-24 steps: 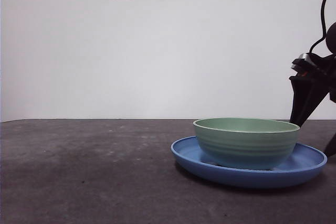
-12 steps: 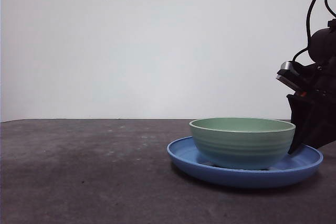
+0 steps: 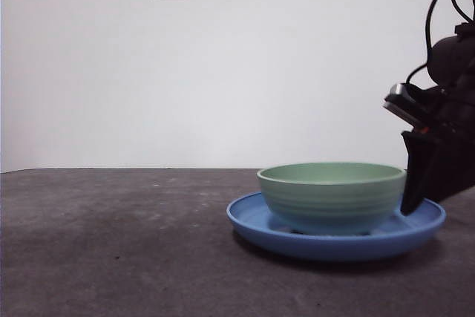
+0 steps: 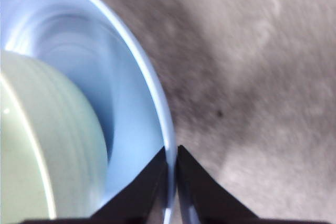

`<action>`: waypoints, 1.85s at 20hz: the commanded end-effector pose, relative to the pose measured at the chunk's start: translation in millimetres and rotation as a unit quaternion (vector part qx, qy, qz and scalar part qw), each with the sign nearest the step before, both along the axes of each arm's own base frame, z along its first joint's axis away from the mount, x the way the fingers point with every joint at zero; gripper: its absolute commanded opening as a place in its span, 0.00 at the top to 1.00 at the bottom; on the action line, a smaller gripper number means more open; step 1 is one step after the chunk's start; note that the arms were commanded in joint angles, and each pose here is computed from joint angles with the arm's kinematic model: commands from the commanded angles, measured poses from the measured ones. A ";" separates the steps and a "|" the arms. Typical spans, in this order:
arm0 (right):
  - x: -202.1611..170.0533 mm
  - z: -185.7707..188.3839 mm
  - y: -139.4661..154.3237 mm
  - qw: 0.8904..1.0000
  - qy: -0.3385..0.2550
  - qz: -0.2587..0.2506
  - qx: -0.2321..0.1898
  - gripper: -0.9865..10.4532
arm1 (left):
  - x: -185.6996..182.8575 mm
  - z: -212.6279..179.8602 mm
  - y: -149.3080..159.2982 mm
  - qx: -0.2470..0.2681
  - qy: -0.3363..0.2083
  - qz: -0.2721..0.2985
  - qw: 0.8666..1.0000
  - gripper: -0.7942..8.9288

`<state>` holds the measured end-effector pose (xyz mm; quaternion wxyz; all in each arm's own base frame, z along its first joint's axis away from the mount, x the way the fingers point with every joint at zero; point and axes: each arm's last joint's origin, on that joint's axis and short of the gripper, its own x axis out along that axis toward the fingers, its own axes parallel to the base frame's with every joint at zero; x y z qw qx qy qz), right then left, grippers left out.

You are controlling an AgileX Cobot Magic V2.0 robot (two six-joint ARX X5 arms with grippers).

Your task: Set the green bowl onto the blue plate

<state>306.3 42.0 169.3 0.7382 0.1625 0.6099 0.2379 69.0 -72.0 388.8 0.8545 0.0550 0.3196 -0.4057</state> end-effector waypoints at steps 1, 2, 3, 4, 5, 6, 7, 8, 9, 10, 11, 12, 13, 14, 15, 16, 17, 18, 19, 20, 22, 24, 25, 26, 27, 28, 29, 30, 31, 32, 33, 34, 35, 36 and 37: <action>9.5 7.2 4.0 1.000 0.001 -0.005 0.015 0.90 | 0.5 3.7 -1.7 -0.009 -0.007 -0.004 1.000 0.27; 11.6 11.7 5.6 1.000 -0.001 -0.003 0.023 0.90 | 0.4 3.7 -1.7 -0.009 -0.007 -0.004 1.000 0.27; 13.6 15.7 8.3 0.999 -0.003 -0.003 0.031 0.90 | 0.4 3.7 -1.7 -0.009 -0.007 -0.004 1.000 0.27; 15.3 19.3 12.3 0.999 -0.004 -0.003 0.037 0.90 | 0.5 3.7 -1.7 -0.009 -0.007 -0.004 1.000 0.27; 16.6 22.4 17.3 0.999 -0.005 -0.002 0.039 0.90 | 0.5 3.7 -1.7 -0.009 -0.007 -0.004 1.000 0.27; 17.6 25.1 23.9 0.999 -0.008 0.002 0.041 0.90 | 0.5 3.7 -1.7 -0.009 -0.007 -0.005 1.000 0.27; 17.9 27.1 32.7 0.999 -0.011 0.007 0.044 0.90 | 0.5 3.8 -1.7 -0.009 -0.008 -0.005 1.000 0.27; 17.7 28.2 40.6 0.999 -0.014 0.011 0.046 0.90 | 0.5 3.8 -1.7 -0.009 -0.008 -0.005 1.000 0.27; 17.2 28.8 49.3 0.999 -0.017 0.015 0.049 0.90 | 0.5 3.8 -1.7 -0.009 -0.009 -0.005 1.000 0.27; 16.6 29.2 58.4 0.998 -0.022 0.019 0.048 0.90 | 0.5 3.8 -1.7 -0.009 -0.009 -0.006 1.000 0.27; 15.6 29.8 67.7 0.998 -0.027 0.022 0.046 0.90 | 0.5 3.8 -1.8 -0.009 -0.009 -0.006 1.000 0.27; 14.6 30.4 75.6 0.998 -0.032 0.026 0.047 0.90 | 0.5 3.8 -1.8 -0.009 -0.009 -0.006 1.000 0.27; 13.4 30.8 83.3 0.998 -0.036 0.029 0.046 0.90 | 0.5 3.9 -1.8 -0.009 -0.009 -0.006 1.000 0.27; 12.3 30.9 89.3 0.998 -0.040 0.030 0.043 0.90 | 0.5 3.8 -1.8 -0.009 -0.009 -0.006 1.000 0.27; 11.4 30.2 94.3 0.998 -0.042 0.031 0.038 0.90 | 0.5 3.8 -1.7 -0.009 -0.009 -0.005 1.000 0.27; 11.2 27.4 98.4 0.998 -0.040 0.034 0.037 0.90 | 0.5 3.7 -1.7 -0.008 -0.008 -0.005 1.000 0.27; 11.4 23.2 101.1 0.998 -0.033 0.036 0.036 0.90 | 0.4 3.7 -1.7 -0.008 -0.008 -0.005 1.000 0.27; 12.2 16.3 103.3 0.998 -0.022 0.039 0.033 0.90 | 0.4 3.7 -1.7 -0.008 -0.008 -0.005 1.000 0.27; 12.6 10.9 105.0 0.999 -0.013 0.042 0.032 0.90 | 0.4 3.6 -1.7 -0.008 -0.008 -0.005 1.000 0.27; 13.3 5.4 106.6 0.999 -0.007 0.045 0.029 0.90 | 0.4 3.6 -1.6 -0.008 -0.008 -0.005 1.000 0.27; 15.8 -1.5 108.0 0.999 -0.005 0.045 0.026 0.90 | 0.4 3.6 -1.7 -0.008 -0.008 -0.005 1.000 0.27; 17.9 -8.3 108.9 0.999 0.000 0.045 0.024 0.90 | 0.4 3.6 -1.7 -0.008 -0.008 -0.005 1.000 0.27; 18.4 -10.9 109.2 0.999 0.003 0.046 0.025 0.90 | 0.4 3.6 -1.7 -0.008 -0.008 -0.005 1.000 0.27; 18.2 -11.6 109.0 0.999 0.005 0.046 0.022 0.90 | 0.4 3.6 -1.6 -0.008 -0.008 -0.005 1.000 0.27; 18.2 -11.5 109.9 0.999 0.002 0.046 0.020 0.89 | 0.4 3.6 -1.7 -0.008 -0.008 -0.005 1.000 0.27; 18.3 -11.3 110.2 0.999 -0.001 0.046 0.018 0.84 | 0.4 3.6 -1.7 -0.008 -0.008 -0.006 1.000 0.27; 18.3 -11.3 110.1 0.999 0.000 0.045 0.018 0.80 | 0.4 3.7 -1.7 -0.008 -0.008 -0.006 1.000 0.27; 18.2 -11.6 109.6 0.999 -0.001 0.043 0.011 0.75 | 0.4 3.6 -1.7 -0.007 -0.009 -0.006 1.000 0.27; 18.2 -11.6 109.6 0.999 -0.001 0.043 0.011 0.72 | 0.4 3.6 -1.7 -0.007 -0.009 -0.007 1.000 0.27; 18.3 -11.4 109.7 0.999 -0.001 0.043 0.012 0.70 | 0.4 3.6 -1.7 -0.007 -0.010 -0.007 1.000 0.27; 18.0 -10.7 109.4 0.999 -0.001 0.043 0.011 0.70 | 0.4 3.6 -1.7 -0.006 -0.010 -0.008 1.000 0.27; 18.2 -8.6 108.8 0.999 -0.004 0.044 0.012 0.70 | 0.4 3.6 -1.7 -0.006 -0.011 -0.008 1.000 0.27; 19.3 -5.0 106.5 0.999 -0.006 0.044 0.011 0.70 | 0.4 3.6 -1.7 -0.005 -0.012 -0.009 1.000 0.27; 20.9 0.4 103.1 0.999 -0.015 0.040 0.004 0.70 | 0.4 3.6 -1.7 -0.005 -0.012 -0.009 1.000 0.27; 22.4 6.6 99.5 0.999 -0.022 0.034 -0.005 0.70 | 0.4 3.6 -1.7 -0.005 -0.012 -0.009 1.000 0.27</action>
